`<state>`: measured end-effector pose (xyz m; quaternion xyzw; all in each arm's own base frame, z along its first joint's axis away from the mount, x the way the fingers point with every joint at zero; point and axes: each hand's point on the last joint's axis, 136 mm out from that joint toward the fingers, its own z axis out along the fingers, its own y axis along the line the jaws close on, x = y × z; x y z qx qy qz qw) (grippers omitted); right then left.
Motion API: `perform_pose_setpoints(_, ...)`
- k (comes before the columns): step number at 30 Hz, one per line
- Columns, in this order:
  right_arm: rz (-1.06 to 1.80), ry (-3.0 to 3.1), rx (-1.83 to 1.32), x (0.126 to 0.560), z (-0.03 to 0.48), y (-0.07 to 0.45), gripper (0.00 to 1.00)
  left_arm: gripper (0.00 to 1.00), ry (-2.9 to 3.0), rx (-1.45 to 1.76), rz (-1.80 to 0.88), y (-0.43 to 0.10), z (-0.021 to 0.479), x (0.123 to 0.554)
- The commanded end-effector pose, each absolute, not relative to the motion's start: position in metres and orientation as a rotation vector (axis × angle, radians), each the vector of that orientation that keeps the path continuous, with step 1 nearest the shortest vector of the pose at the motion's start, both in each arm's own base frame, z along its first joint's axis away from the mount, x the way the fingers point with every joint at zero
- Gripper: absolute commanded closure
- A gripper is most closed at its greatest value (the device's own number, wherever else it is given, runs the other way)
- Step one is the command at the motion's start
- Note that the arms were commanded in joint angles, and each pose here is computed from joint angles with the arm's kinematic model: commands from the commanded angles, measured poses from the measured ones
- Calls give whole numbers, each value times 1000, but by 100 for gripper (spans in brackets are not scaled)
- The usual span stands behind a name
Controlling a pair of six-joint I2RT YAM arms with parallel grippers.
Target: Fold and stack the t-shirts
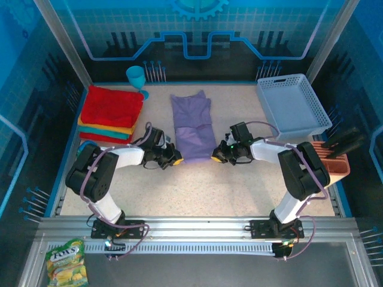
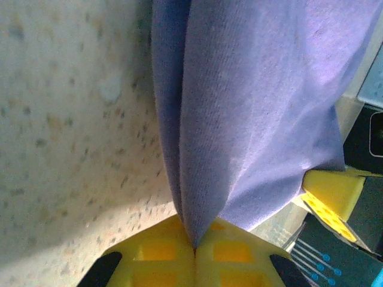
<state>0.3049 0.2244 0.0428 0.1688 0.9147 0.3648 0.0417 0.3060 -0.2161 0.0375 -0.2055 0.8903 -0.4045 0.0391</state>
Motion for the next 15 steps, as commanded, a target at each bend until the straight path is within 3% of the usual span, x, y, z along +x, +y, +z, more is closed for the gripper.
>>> perform_pose_setpoints(1,994,2852,502,282,37,210,100,100,2742,-592,-1225,-212,37,285)
perform_pose_setpoints(15,836,2890,339,213,73,202,100,100,2729,-640,-1092,-204,71,209)
